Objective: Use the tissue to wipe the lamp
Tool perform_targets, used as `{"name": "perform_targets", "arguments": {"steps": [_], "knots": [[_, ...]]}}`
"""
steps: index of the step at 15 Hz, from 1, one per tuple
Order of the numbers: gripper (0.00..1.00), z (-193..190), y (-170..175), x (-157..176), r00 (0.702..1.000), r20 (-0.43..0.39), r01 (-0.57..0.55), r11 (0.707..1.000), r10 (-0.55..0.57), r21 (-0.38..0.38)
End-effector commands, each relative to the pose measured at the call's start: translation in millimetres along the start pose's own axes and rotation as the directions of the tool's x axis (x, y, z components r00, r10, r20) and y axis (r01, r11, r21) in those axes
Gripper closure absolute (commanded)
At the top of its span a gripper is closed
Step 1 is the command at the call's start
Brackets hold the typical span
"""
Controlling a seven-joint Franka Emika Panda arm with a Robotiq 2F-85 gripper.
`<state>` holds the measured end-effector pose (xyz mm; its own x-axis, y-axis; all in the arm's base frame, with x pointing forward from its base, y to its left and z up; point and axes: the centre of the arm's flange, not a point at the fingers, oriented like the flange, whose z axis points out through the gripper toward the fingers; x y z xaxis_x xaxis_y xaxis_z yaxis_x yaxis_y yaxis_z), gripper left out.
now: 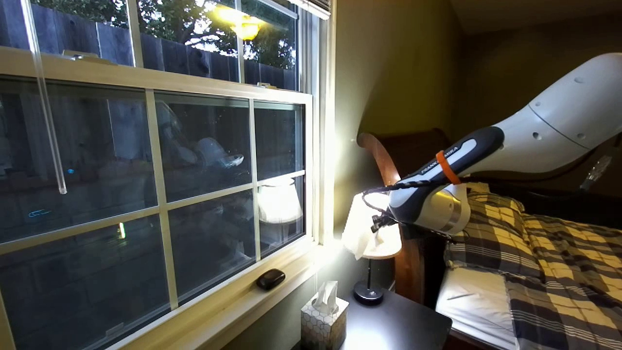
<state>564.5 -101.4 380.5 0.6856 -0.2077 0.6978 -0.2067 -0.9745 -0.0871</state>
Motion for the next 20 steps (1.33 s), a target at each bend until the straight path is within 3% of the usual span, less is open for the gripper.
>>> {"name": "perform_targets", "arguments": {"steps": [1,4,7,12,20], "knots": [[1.00,-1,10,2,0.986,-0.150,0.078,0.997,-0.072,0.030],[1.00,-6,-8,19,0.956,-0.258,0.150,0.989,-0.140,0.020],[1.00,-4,-12,27,0.933,-0.325,0.153,0.988,-0.155,-0.030],[1.00,19,26,10,0.944,-0.306,0.087,0.989,-0.119,-0.118],[1.00,39,55,-11,0.965,-0.240,0.076,0.986,-0.110,-0.145]]}}
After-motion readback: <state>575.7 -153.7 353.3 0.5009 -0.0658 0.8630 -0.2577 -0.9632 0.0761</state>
